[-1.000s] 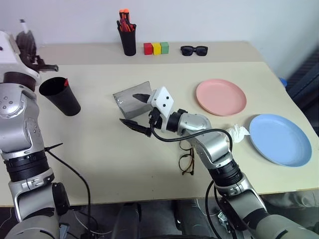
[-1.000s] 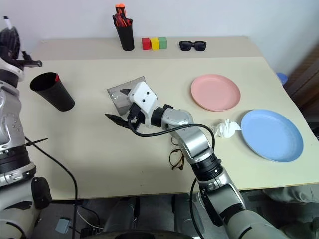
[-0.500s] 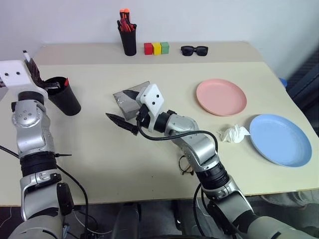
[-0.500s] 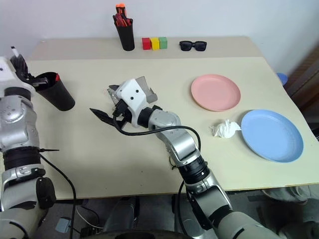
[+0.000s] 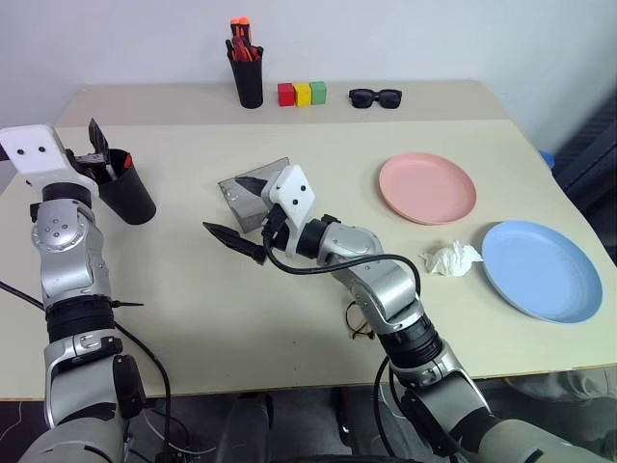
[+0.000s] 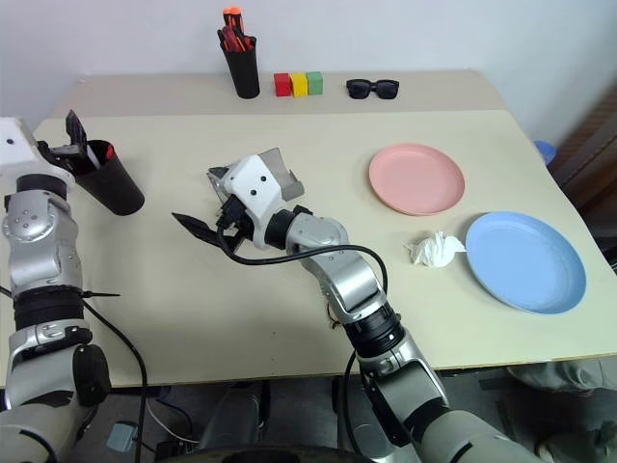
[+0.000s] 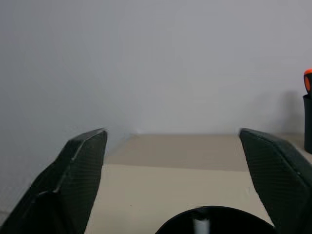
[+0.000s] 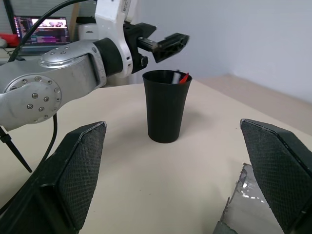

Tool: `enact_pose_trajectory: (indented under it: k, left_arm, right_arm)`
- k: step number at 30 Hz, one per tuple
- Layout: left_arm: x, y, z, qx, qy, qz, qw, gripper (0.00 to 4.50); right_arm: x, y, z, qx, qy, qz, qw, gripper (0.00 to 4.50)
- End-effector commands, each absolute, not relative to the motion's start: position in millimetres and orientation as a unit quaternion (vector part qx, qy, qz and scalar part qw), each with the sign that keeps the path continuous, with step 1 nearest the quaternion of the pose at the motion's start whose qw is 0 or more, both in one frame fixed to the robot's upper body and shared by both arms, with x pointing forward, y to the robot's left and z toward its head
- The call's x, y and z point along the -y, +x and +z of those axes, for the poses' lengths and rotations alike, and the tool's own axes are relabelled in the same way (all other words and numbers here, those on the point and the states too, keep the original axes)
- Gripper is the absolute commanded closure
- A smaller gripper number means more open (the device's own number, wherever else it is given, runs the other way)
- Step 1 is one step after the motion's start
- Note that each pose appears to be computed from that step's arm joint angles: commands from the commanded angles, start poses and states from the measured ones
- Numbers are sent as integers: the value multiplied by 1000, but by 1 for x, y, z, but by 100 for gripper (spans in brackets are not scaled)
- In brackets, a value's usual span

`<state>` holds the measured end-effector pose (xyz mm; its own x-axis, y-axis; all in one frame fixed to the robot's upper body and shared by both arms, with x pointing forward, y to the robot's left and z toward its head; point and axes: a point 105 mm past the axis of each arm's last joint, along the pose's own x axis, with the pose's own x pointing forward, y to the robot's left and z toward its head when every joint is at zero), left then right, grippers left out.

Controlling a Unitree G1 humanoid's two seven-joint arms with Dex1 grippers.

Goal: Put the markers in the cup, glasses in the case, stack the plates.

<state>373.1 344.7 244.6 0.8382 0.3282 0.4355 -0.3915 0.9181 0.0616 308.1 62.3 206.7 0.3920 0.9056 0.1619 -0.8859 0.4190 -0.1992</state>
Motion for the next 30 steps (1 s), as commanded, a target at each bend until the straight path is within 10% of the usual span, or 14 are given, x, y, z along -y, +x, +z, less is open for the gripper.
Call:
enact_pose_trajectory:
  k: [1,6,11,24,30]
  left_arm:
    - [-334,366,266,257,66,169,949,37]
    - [-241,366,284,247,75,-70,964,37]
    - [-168,361,234,62,101,-273,955,18]
    - [-134,397,141,-171,224,-343,896,18]
    - [-129,399,141,-168,222,-371,886,253]
  right_arm:
    - [-65,302,219,148,-37,543,826,0]
    - [-40,312,218,147,-67,528,834,0]
    - [-2,314,217,126,-138,547,816,0]
    - [104,315,186,5,-271,501,822,0]
    - [125,313,182,-13,-281,456,844,0]
